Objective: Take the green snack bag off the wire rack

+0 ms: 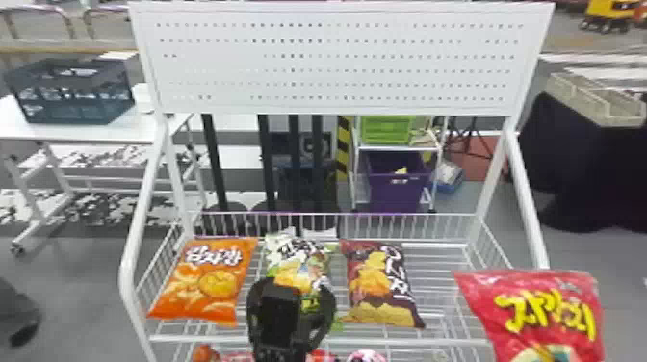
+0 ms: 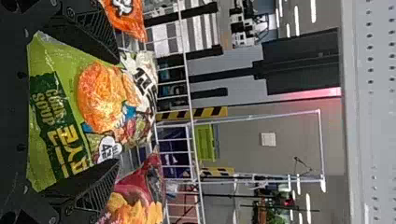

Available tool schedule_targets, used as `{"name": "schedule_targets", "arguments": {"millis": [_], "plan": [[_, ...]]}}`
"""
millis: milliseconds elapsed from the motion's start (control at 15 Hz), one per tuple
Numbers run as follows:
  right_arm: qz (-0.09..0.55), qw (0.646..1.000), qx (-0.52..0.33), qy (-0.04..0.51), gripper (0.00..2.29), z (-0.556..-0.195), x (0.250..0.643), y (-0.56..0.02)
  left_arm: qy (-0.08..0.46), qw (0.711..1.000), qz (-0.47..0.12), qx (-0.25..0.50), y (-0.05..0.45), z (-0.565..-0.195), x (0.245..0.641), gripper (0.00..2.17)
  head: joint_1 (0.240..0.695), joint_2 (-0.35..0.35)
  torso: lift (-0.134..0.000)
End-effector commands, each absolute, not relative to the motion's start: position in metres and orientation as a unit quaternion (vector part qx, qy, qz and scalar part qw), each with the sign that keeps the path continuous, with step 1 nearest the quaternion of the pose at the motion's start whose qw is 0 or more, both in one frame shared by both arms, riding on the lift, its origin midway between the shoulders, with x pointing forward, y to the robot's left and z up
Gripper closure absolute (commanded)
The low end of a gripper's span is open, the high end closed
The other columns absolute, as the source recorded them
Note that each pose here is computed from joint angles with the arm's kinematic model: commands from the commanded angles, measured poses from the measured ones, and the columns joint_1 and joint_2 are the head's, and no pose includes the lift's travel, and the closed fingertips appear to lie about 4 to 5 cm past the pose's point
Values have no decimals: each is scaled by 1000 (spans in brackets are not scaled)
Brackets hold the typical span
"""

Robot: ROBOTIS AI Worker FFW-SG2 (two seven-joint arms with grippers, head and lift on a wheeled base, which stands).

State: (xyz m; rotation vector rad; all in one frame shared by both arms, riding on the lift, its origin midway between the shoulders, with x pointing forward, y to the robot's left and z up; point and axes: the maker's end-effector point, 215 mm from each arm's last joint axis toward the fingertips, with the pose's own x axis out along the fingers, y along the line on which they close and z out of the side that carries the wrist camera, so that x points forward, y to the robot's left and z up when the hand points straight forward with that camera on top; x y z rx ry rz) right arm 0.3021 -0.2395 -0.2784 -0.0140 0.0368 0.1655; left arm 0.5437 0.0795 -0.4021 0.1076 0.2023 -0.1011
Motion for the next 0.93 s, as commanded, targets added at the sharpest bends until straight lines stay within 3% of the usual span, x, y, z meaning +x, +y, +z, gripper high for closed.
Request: {"name": "schedule_targets", "arguments": {"millis": [0,267,400,533,667,867], "plan": [[83,996,-6,19,2229,-279,302,-239,111,992,-42,53,86,-408,563,154,499,0,0],[85,996,-4,19,2229,-280,303,-236,120,991,-44,48,92,-408,578,167,499,0,0],[85,996,-4,19,2229,-280,303,-235,135,988,-54,50,89,-416,578,313,499,0,0],[85,996,-5,19,2233,-280,303,-235,155,984,-68,51,86,-428,574,795,499,0,0],[85,996,-5,18,2229,-279,303,-235,172,981,-71,50,86,-436,571,1733,499,0,0],[85,996,-5,17,2229,-279,304,-235,179,979,-78,52,84,-437,569,2034,499,0,0]]}}
